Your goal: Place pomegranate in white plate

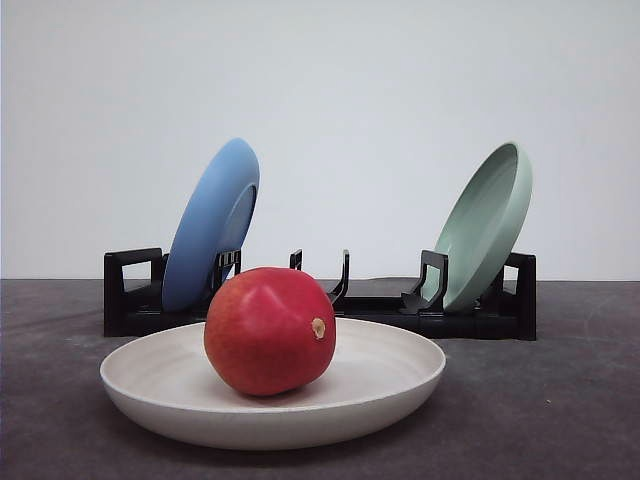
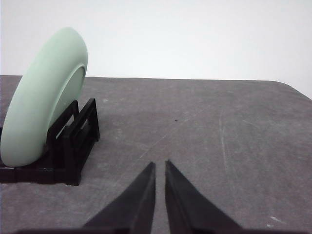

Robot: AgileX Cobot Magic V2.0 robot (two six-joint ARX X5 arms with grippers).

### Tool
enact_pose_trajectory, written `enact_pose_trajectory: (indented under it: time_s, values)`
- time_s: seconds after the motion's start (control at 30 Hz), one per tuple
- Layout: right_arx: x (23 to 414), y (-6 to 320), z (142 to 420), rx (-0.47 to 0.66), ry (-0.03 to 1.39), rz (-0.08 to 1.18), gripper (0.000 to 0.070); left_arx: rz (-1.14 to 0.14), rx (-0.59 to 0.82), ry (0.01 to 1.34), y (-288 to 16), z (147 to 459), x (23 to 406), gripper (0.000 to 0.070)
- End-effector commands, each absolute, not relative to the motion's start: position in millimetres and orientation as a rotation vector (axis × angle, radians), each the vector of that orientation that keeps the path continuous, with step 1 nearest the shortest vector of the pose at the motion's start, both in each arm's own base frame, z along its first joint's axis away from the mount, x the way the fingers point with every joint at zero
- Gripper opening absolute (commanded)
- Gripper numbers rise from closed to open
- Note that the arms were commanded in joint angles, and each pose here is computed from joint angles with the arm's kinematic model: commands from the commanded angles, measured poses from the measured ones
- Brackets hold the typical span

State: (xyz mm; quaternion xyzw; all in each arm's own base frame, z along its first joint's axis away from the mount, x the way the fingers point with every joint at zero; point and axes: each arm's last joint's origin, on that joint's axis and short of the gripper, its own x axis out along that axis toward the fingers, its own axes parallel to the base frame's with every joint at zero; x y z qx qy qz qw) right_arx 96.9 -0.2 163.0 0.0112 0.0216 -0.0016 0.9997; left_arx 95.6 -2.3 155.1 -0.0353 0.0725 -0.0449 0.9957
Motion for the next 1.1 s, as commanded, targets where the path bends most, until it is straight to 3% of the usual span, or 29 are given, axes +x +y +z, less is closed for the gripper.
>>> enact_pose_trajectory:
  time_s: [0.0, 1.07]
  values:
    - [97.2, -0.3, 162.6, 0.015, 0.038, -0.006, 0.0031, -0.088, -0.056, 0.142, -2.2, 153.0, 96.1, 0.0000]
    - [97.2, -0.3, 162.6, 0.015, 0.038, -0.006, 0.0031, -0.088, -0.056, 0.142, -2.2, 153.0, 96.1, 0.0000]
